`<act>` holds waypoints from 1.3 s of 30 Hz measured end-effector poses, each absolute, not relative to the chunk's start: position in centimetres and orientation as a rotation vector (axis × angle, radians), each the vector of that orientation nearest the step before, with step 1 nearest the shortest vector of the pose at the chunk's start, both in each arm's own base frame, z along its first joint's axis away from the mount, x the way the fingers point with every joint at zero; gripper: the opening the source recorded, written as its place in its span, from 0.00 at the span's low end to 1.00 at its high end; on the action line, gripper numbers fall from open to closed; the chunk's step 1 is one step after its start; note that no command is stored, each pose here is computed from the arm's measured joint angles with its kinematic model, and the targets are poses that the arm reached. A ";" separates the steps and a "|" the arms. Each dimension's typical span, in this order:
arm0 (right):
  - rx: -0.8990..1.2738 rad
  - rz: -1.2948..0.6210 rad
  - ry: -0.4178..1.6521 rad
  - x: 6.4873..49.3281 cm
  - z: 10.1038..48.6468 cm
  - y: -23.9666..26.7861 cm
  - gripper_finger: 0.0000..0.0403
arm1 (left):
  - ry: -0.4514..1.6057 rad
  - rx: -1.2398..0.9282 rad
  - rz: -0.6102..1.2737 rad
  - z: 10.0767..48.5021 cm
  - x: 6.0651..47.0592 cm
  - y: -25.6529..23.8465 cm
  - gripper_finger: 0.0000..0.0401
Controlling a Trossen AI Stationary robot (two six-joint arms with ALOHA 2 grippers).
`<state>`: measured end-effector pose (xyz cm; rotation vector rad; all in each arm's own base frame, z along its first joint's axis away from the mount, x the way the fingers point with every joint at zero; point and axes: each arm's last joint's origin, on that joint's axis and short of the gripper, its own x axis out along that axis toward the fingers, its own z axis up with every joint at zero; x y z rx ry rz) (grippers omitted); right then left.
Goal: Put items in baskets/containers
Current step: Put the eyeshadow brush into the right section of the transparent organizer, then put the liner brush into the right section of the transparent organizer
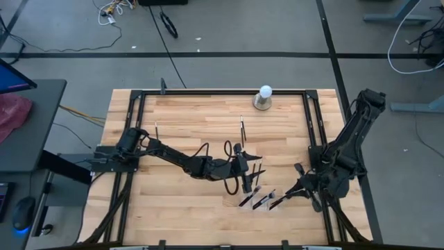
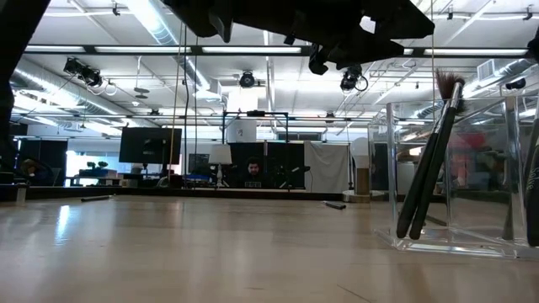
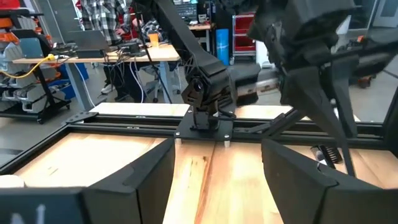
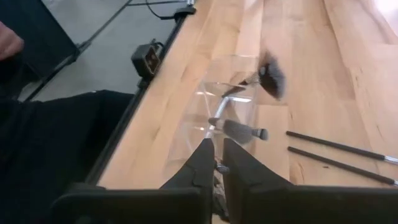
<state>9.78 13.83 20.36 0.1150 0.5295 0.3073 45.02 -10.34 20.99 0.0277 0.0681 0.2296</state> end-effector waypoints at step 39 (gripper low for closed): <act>0.067 0.391 0.361 9.7 24.1 11.9 0.40 | 0.220 -0.072 0.469 19.4 44.4 -9.3 0.59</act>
